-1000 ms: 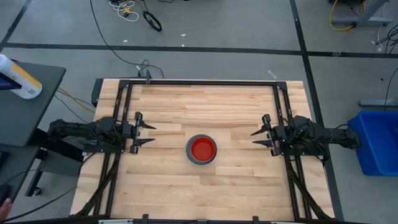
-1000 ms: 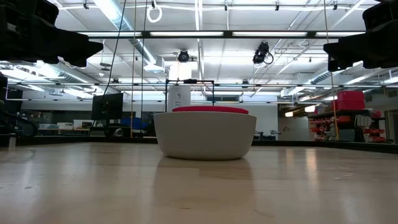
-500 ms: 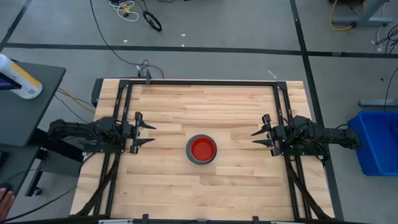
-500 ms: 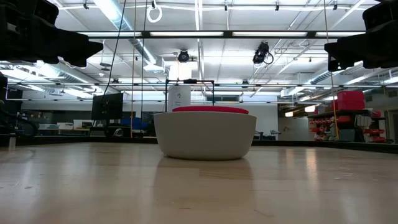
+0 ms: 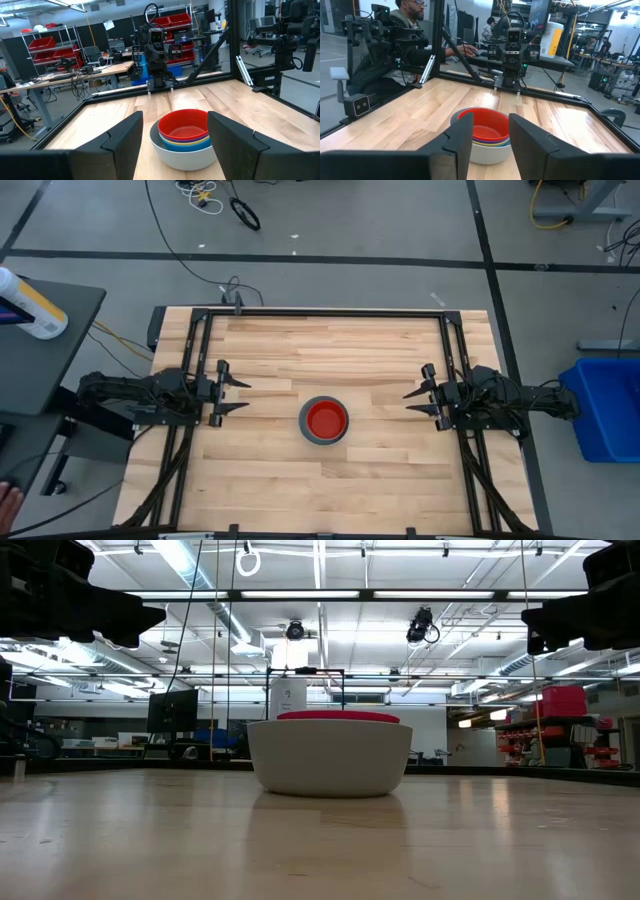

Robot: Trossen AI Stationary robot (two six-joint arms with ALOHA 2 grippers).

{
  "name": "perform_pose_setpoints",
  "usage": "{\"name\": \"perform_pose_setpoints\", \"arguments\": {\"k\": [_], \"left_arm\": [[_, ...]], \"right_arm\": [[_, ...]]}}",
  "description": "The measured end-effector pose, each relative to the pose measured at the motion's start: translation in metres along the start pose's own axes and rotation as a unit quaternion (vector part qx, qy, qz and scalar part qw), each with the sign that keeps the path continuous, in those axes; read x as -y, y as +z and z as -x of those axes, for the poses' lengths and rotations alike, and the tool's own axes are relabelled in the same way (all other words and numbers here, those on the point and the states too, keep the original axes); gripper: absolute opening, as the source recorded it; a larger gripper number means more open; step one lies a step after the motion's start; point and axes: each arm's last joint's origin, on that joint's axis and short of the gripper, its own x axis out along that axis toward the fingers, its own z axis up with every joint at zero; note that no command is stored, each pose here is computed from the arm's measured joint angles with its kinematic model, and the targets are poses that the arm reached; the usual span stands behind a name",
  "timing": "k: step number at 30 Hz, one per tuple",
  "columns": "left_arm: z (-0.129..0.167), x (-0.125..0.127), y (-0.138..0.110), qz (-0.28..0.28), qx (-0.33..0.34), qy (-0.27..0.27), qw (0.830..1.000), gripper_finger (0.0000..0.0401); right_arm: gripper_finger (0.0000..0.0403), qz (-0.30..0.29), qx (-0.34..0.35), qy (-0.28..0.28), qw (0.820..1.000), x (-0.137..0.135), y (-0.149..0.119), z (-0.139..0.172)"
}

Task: Nest bowls inside each other
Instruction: Return to Home Position

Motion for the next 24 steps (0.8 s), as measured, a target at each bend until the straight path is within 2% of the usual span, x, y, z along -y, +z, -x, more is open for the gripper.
{"name": "perform_pose_setpoints", "arguments": {"k": [24], "left_arm": [[0.0,0.0,-0.0001,0.0,0.0,0.0,1.0,0.0228]], "right_arm": [[0.0182,0.0,0.0,0.0,1.0,0.0,0.0,0.0]]}}
